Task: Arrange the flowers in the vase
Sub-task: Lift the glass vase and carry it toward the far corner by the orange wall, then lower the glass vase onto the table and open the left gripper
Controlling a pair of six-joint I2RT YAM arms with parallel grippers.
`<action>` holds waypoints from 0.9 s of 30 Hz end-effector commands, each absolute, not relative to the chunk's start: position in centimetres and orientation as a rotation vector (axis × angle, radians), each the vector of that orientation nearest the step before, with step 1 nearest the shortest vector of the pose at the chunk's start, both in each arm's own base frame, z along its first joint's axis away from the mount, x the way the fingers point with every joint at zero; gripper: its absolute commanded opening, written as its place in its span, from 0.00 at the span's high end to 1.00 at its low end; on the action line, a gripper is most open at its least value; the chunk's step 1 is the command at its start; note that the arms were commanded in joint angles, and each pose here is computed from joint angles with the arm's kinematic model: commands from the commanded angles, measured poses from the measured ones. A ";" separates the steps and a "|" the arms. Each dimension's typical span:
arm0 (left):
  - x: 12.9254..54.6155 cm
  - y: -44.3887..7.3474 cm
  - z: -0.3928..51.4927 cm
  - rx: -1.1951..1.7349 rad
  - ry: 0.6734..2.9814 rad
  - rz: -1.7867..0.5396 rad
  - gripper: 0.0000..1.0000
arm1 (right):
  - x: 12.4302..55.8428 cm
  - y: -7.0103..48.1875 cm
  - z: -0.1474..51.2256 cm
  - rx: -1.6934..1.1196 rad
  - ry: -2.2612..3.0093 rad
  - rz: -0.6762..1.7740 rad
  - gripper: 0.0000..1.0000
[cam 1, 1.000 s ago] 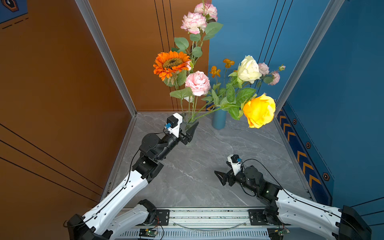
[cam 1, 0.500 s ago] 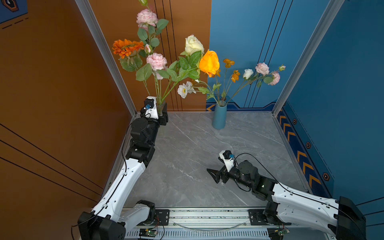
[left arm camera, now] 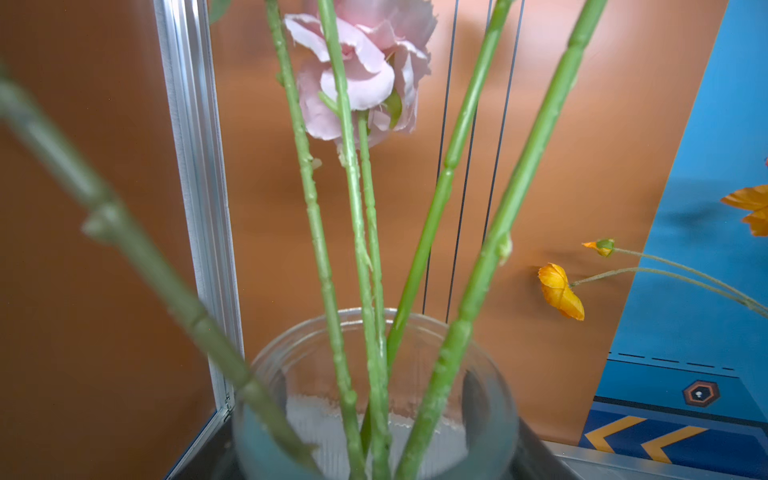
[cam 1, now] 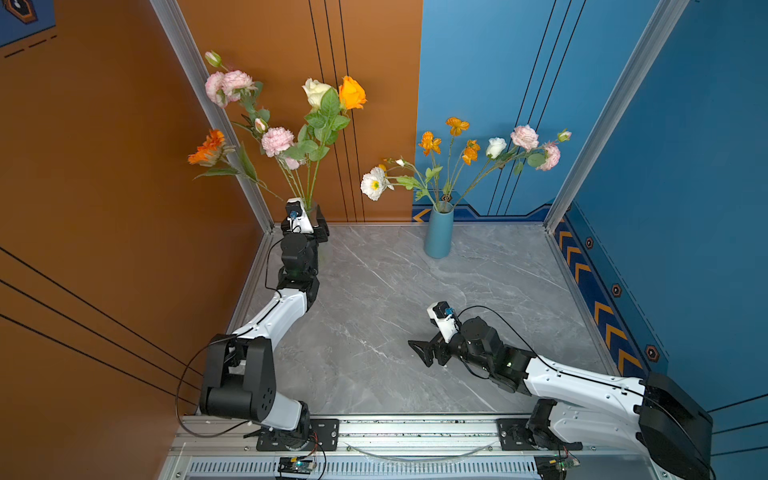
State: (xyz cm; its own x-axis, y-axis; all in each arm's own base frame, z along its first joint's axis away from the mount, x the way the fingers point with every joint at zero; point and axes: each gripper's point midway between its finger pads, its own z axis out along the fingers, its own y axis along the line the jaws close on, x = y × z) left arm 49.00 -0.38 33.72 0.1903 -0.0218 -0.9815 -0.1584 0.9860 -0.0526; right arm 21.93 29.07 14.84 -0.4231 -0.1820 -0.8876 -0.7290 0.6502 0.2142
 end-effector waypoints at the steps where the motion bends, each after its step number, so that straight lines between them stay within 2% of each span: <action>1: 48.9 -0.5 40.8 -0.161 1.073 0.145 1.00 | 22.5 30.0 16.5 -0.704 1.895 0.811 0.00; 9: 54.4 -1.3 34.4 -0.150 1.074 0.279 1.00 | 23.6 29.6 16.2 -0.702 1.910 0.836 0.00; 14: 56.8 -2.0 32.7 -0.141 1.086 0.282 1.00 | 24.5 28.9 16.0 -0.690 1.933 0.825 0.00; 27: 59.7 -1.1 27.5 -0.271 1.139 0.279 1.00 | 26.3 28.0 15.0 -0.639 1.976 0.831 0.00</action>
State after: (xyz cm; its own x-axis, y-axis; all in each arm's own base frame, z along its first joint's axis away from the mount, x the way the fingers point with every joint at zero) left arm 60.90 -1.39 21.95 0.2049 0.1259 -0.9706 -0.3245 0.9444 0.0540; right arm 25.86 27.24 13.55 -0.5012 -0.1435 -0.8534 -0.6854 0.6678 0.2902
